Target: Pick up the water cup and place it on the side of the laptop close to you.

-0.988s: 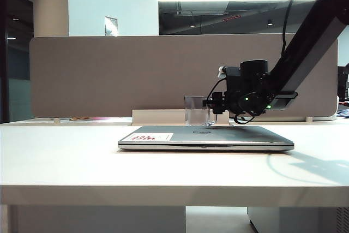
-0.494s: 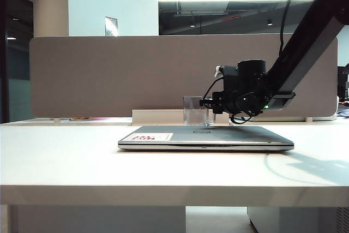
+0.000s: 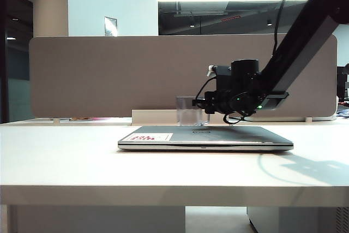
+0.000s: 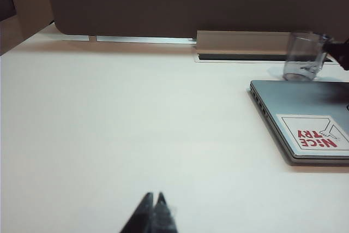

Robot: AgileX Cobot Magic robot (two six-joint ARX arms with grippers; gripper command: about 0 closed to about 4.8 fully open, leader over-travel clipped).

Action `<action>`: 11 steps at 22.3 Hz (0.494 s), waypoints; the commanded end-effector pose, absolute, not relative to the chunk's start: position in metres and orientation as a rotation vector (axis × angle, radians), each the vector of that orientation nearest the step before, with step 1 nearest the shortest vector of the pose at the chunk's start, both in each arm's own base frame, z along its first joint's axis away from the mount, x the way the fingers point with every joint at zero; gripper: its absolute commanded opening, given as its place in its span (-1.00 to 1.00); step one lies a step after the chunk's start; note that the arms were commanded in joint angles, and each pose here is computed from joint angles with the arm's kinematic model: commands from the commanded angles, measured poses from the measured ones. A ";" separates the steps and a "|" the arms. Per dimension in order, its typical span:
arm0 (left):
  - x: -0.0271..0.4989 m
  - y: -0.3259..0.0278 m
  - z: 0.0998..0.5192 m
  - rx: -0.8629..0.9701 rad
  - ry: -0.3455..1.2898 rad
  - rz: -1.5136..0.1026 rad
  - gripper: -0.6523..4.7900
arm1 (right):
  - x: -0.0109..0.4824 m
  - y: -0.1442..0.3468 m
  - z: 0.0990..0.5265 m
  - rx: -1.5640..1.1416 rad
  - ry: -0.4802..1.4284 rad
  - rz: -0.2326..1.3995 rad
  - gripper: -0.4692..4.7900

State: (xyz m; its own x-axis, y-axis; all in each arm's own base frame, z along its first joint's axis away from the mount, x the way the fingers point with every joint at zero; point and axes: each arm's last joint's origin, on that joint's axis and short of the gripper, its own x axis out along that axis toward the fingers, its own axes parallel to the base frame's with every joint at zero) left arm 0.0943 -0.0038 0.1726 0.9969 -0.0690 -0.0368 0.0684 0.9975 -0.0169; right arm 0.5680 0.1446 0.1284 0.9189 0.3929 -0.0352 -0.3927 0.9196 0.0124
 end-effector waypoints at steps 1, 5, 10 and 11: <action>0.094 -0.004 0.175 -0.011 0.017 -0.067 -0.77 | 0.565 0.157 0.135 0.005 0.036 0.448 -0.51; 0.094 -0.004 0.175 -0.011 0.017 -0.067 -0.77 | 0.563 0.163 0.133 -0.004 0.049 0.455 -0.51; 0.094 -0.004 0.175 -0.011 0.016 -0.067 -0.77 | 0.561 0.162 0.133 -0.008 0.146 0.450 -0.50; 0.094 -0.004 0.175 -0.011 0.017 -0.067 -0.77 | 0.561 0.162 0.134 -0.008 0.158 0.450 -0.50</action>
State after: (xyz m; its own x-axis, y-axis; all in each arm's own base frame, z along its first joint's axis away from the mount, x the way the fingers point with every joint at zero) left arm 0.0943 -0.0038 0.1726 0.9969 -0.0690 -0.0368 0.0684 0.9975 -0.0169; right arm 0.5617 0.1619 0.1221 0.8872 0.4334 -0.1582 -0.4342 0.9003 0.0309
